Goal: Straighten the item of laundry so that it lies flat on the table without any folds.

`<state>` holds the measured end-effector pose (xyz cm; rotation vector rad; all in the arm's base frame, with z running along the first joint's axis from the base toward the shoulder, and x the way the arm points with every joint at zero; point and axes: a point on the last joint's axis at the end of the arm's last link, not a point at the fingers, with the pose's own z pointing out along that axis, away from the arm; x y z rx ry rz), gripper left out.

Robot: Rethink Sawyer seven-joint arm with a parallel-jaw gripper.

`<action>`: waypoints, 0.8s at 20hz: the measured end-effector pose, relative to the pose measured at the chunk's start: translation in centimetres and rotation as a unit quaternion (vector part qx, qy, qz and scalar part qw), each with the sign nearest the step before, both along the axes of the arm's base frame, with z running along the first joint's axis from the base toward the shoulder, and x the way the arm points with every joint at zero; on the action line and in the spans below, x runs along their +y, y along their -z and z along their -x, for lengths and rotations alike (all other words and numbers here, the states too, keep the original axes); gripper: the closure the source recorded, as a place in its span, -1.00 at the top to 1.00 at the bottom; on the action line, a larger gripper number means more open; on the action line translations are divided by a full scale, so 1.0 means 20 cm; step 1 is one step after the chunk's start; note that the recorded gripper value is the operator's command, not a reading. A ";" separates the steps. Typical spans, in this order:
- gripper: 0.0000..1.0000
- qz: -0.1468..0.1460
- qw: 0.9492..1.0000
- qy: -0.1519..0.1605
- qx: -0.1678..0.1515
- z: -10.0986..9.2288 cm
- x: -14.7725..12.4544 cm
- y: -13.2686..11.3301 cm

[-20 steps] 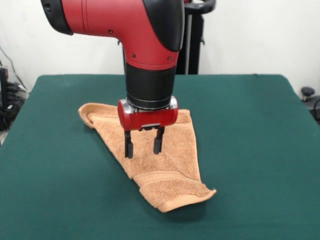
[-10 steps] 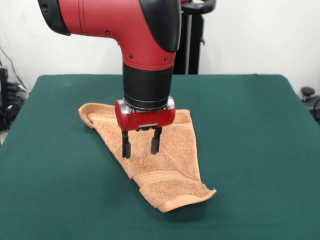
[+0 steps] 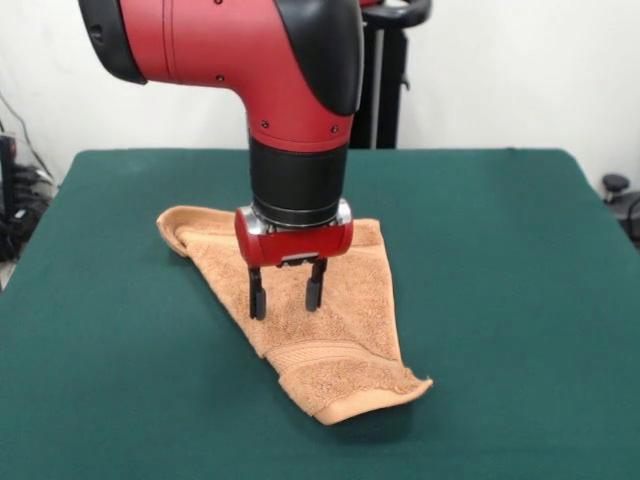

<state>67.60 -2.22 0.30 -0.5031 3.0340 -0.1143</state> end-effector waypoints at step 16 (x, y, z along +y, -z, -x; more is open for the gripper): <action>1.00 0.000 1.000 -0.001 0.002 0.01 0.00 0.00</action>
